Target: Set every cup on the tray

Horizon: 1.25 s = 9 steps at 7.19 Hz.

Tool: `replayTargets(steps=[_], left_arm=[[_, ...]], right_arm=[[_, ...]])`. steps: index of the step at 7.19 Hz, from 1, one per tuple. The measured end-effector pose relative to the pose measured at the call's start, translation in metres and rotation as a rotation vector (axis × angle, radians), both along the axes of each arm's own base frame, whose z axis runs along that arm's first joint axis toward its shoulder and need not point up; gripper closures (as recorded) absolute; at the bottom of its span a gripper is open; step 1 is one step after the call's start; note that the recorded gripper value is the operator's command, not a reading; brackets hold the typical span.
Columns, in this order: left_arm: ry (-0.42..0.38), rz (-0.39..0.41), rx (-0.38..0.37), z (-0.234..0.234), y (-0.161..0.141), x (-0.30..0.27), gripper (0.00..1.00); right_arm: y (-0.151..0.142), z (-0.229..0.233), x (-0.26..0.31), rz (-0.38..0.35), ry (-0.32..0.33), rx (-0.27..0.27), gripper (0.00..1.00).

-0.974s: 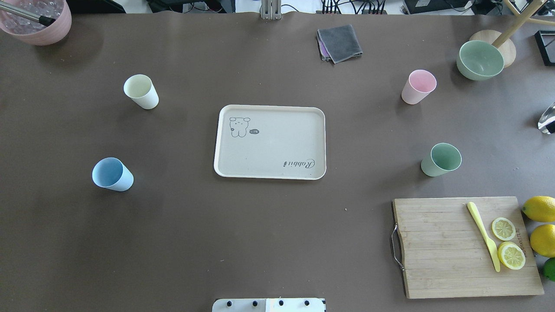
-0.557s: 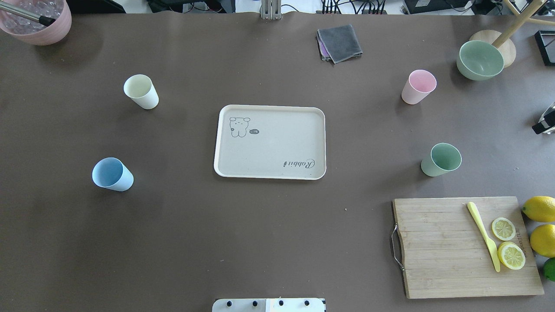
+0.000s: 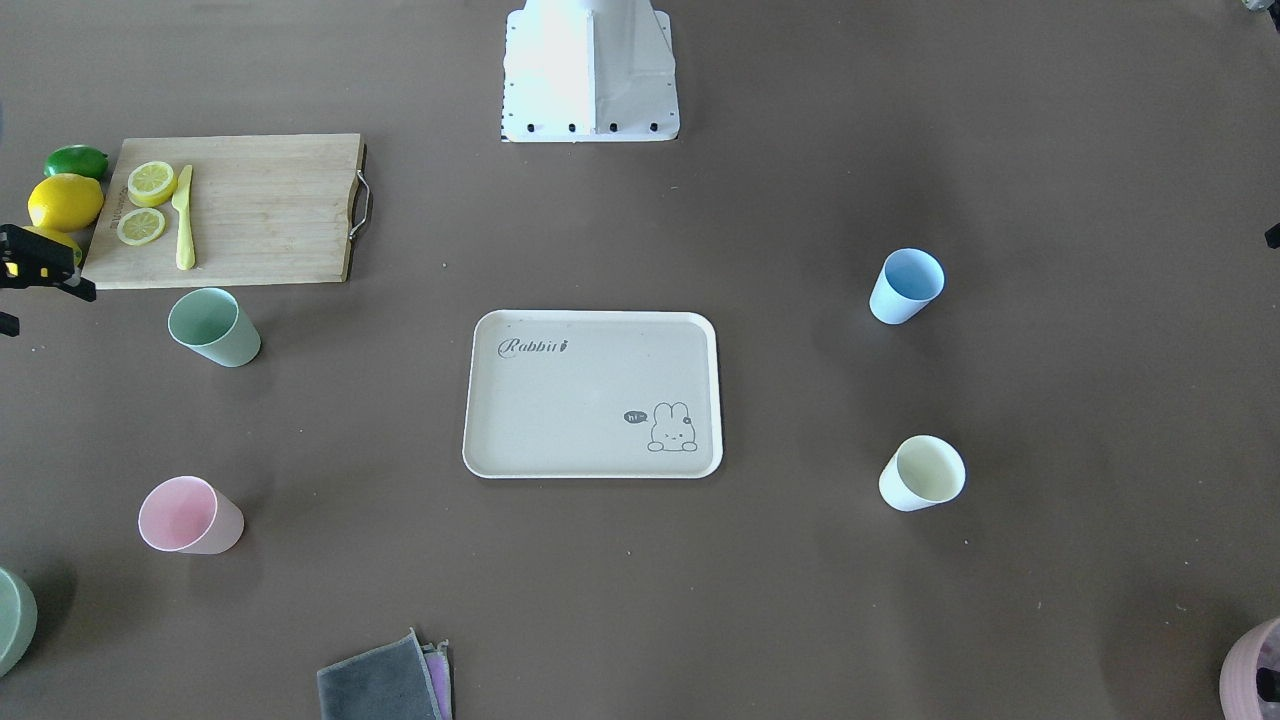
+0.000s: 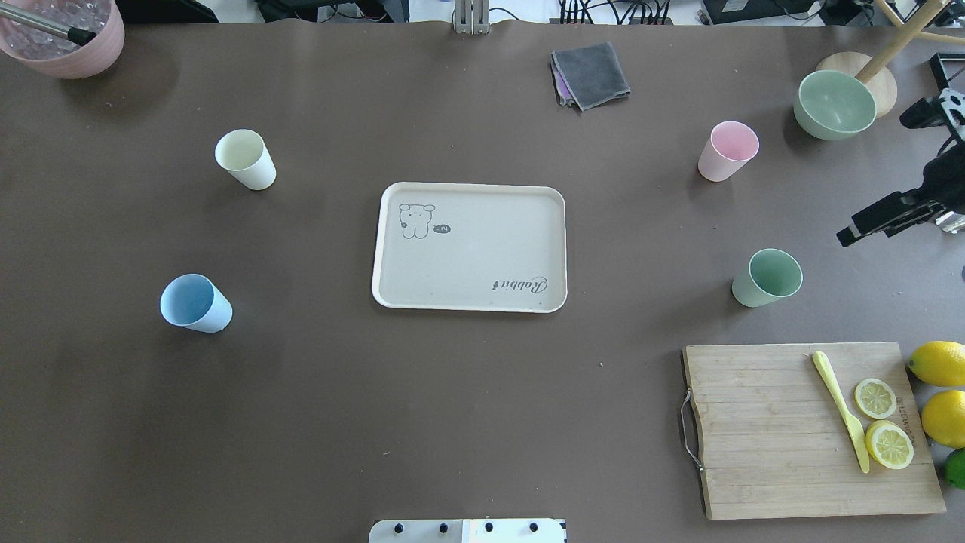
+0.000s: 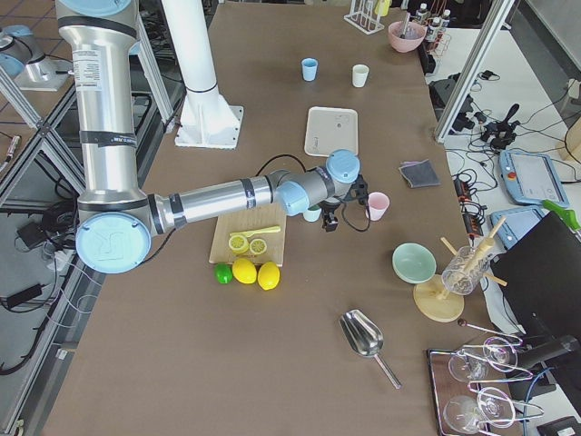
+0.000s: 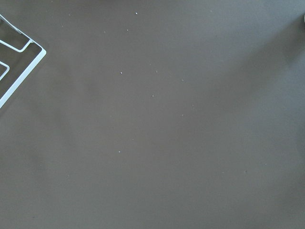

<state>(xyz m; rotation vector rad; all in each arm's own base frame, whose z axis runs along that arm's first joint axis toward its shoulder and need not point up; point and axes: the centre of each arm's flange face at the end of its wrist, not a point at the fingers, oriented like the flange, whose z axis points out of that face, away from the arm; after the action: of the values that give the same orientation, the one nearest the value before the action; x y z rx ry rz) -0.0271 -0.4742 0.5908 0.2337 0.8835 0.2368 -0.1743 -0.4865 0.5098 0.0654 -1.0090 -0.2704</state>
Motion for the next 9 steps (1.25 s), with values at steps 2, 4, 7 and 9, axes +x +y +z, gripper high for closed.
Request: replayTargets(steps=[2,4,7,9], left_arm=[[0.0,0.0,0.0,-0.001,-0.002,0.0,0.02],[0.0,-0.001,0.002,-0.002,-0.003,0.001,0.02],[0.0,-0.001,0.003,-0.002,-0.003,0.001,0.02],[0.002,-0.003,0.002,-0.005,-0.006,0.002,0.03]], right_arm=[[0.01,0.004,-0.04,0.005,0.017,-0.031,0.07],[0.007,0.019,-0.054,0.0,0.035,-0.061,0.17],[0.006,0.025,-0.069,-0.022,0.041,-0.074,1.0],[0.009,0.024,-0.078,-0.039,0.04,-0.073,1.0]])
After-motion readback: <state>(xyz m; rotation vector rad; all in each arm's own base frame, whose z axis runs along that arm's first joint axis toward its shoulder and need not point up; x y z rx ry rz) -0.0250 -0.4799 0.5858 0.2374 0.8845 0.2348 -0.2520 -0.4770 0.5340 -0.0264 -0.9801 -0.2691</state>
